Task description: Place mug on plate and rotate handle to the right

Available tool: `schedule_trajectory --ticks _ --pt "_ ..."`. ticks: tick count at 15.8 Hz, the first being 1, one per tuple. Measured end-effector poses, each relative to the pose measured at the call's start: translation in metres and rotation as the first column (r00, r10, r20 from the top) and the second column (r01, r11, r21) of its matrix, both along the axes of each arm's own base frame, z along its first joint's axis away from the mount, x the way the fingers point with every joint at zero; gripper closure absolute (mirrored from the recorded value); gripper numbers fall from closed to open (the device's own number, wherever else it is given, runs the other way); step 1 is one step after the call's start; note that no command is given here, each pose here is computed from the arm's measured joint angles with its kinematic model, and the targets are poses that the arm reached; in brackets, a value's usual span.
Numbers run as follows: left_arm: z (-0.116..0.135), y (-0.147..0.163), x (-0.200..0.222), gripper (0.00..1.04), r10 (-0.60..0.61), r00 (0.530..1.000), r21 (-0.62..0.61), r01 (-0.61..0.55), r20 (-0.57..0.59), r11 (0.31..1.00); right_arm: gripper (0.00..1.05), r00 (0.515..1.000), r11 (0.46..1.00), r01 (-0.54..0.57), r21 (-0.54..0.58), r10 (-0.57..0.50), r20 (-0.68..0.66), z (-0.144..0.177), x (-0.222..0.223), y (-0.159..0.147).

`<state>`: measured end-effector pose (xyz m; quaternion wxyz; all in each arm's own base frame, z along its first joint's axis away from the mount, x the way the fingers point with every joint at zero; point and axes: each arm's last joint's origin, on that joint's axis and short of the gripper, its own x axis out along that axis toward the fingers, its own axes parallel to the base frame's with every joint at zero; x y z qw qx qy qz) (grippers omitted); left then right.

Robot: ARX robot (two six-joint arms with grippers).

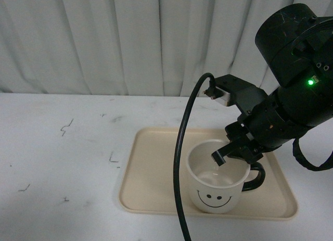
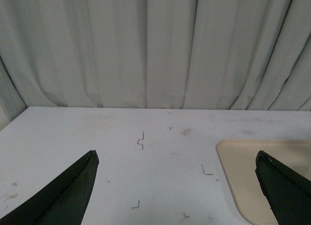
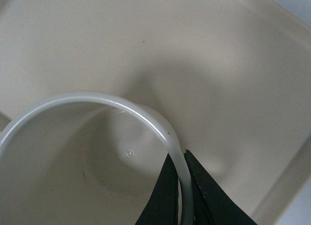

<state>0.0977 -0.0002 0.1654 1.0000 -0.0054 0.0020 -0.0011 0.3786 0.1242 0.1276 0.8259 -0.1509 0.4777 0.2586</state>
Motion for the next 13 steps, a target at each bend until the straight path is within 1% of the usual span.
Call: schedule_trajectory --ticks 3,4,5,7,8,9,10,11,12,13 --pt "0.000 0.000 0.000 0.07 0.000 1.000 0.000 0.000 0.000 1.000 1.02 1.000 1.000 0.007 -0.017 -0.007 0.014 0.002 0.003 -0.005" --pt "0.000 0.000 0.000 0.07 0.000 1.000 0.000 0.000 0.000 1.000 0.95 1.000 1.000 0.010 -0.023 -0.010 0.022 0.002 0.004 -0.005" --pt "0.000 0.000 0.000 0.07 0.000 1.000 0.000 0.000 0.000 1.000 0.82 0.999 1.000 0.016 -0.020 -0.016 0.032 0.003 0.006 -0.008" --pt "0.000 0.000 0.000 0.07 0.000 1.000 0.000 0.000 0.000 1.000 0.60 0.998 0.999 0.034 0.004 -0.034 0.060 0.007 0.010 -0.016" --pt "0.000 0.000 0.000 0.07 0.000 1.000 0.000 0.000 0.000 1.000 0.50 0.991 0.997 0.054 0.058 -0.061 0.115 0.016 0.016 -0.026" --pt "0.000 0.000 0.000 0.07 0.000 1.000 0.000 0.000 0.000 1.000 0.37 0.965 0.986 0.095 0.136 -0.125 0.229 0.036 0.020 -0.040" --pt "0.000 0.000 0.000 0.07 0.000 1.000 0.000 0.000 0.000 1.000 0.26 0.943 0.978 0.112 0.174 -0.160 0.292 0.055 0.021 -0.046" --pt "0.000 0.000 0.000 0.07 0.000 1.000 0.000 0.000 0.000 1.000 0.29 0.815 0.956 0.185 0.227 -0.278 0.509 0.061 0.023 -0.049" --pt "0.000 0.000 0.000 0.07 -0.002 1.000 0.000 0.002 0.002 1.000 0.40 0.679 0.913 0.282 0.296 -0.408 0.610 0.053 0.009 -0.053" --pt "0.000 0.000 0.000 0.07 0.001 1.000 0.000 -0.001 -0.001 1.000 0.53 0.598 0.877 0.339 0.340 -0.480 0.642 0.030 -0.021 -0.060"
